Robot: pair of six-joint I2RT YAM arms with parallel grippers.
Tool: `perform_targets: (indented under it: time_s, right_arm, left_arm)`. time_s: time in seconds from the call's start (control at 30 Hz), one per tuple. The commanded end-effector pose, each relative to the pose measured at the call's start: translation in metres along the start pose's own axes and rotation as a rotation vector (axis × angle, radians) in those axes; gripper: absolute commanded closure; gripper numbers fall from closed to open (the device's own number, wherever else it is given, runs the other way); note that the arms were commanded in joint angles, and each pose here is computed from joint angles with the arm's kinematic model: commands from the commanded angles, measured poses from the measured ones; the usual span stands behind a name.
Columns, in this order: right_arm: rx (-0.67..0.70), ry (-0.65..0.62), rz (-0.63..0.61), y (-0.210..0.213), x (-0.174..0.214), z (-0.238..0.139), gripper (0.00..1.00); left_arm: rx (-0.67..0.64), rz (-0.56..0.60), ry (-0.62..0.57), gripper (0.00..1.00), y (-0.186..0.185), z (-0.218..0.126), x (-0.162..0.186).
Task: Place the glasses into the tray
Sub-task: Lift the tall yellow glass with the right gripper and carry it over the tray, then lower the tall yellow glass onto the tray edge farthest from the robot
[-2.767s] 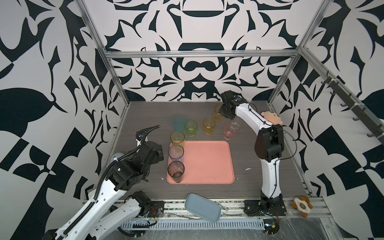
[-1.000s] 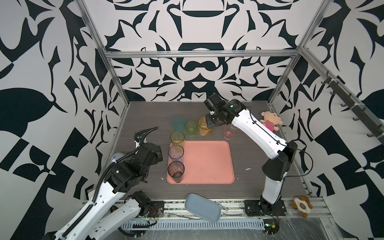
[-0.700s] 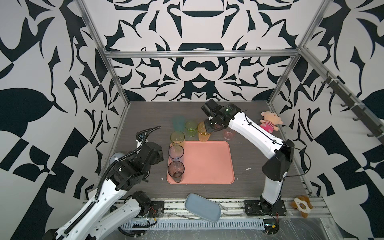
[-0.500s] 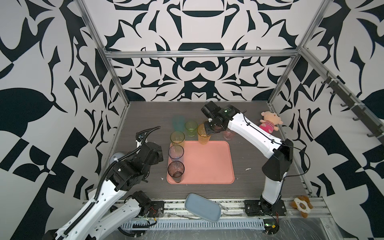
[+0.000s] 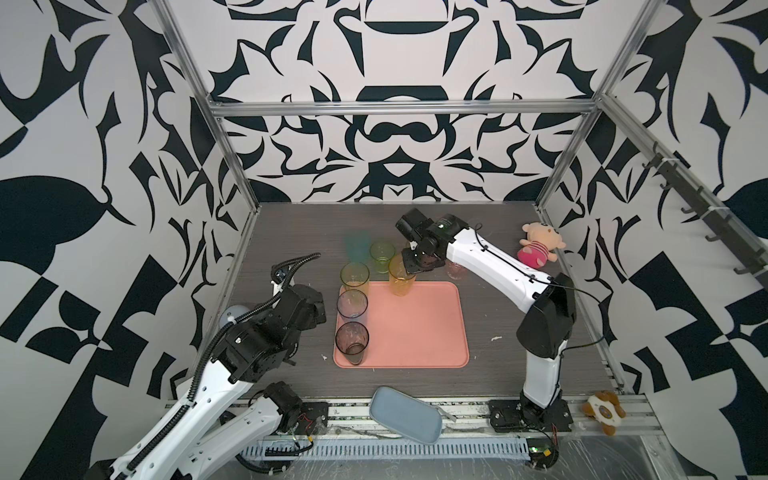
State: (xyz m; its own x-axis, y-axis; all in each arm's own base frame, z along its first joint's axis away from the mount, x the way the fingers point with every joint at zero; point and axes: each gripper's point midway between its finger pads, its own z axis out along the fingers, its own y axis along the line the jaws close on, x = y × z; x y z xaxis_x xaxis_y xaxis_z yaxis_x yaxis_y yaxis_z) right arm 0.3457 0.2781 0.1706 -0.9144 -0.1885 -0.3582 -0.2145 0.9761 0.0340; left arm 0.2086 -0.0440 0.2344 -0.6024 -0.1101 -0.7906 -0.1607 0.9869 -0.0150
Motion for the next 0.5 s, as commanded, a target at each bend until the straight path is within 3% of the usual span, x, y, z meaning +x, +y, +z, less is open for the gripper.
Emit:
perform_targets:
  time_s: [0.0,0.47]
  right_arm:
    - [-0.015,-0.011,0.014,0.005,0.0,-0.001,1.0]
    - [0.007,0.025,0.018,0.003,0.008,0.019,1.0]
  left_arm:
    - [-0.027,-0.006,0.007,0.01,0.008,0.0,0.004]
    - [-0.024,-0.008,0.006,0.0,0.008,-0.001,0.005]
